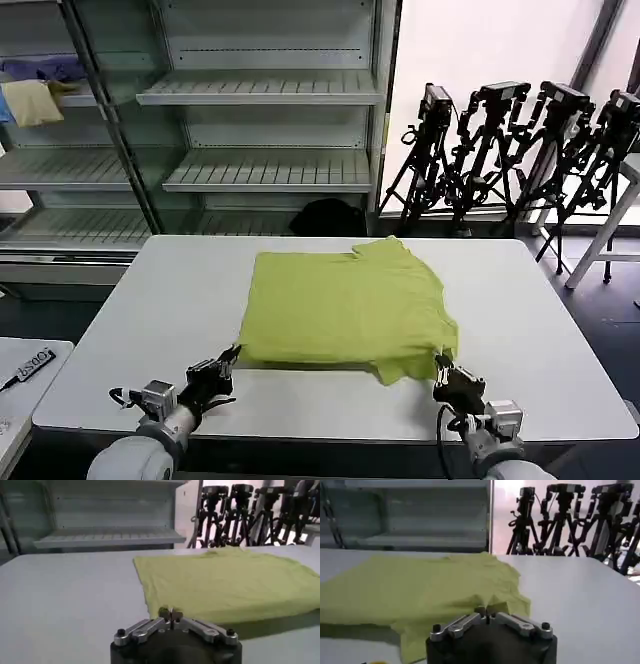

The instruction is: Fold and organize the clothes.

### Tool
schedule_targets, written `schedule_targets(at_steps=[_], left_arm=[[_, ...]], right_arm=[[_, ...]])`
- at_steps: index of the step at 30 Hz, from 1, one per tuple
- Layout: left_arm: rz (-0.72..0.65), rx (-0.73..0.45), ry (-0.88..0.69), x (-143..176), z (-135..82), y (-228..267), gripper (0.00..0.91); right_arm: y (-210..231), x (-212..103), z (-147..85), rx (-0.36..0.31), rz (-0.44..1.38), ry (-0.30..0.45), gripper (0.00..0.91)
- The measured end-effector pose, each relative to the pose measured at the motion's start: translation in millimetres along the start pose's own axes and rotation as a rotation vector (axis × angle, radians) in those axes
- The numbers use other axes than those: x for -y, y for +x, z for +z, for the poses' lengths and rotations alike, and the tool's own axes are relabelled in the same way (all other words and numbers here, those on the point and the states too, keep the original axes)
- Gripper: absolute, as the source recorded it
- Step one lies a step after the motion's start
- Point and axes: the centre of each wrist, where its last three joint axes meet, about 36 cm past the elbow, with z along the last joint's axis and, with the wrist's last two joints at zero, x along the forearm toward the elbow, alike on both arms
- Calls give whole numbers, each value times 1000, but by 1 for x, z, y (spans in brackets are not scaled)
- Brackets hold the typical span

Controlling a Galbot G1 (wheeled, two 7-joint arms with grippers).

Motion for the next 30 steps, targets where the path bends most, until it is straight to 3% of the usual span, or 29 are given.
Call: schedule_targets(at_steps=[17,30], left_arm=[[-52,29,-36,-5,-19,-51,0],[-85,3,-95,-9,-20,-69,0]], right_arm=[[-65,-3,-14,-8,-5,19,0],[-95,2,-24,-4,3,36,0]])
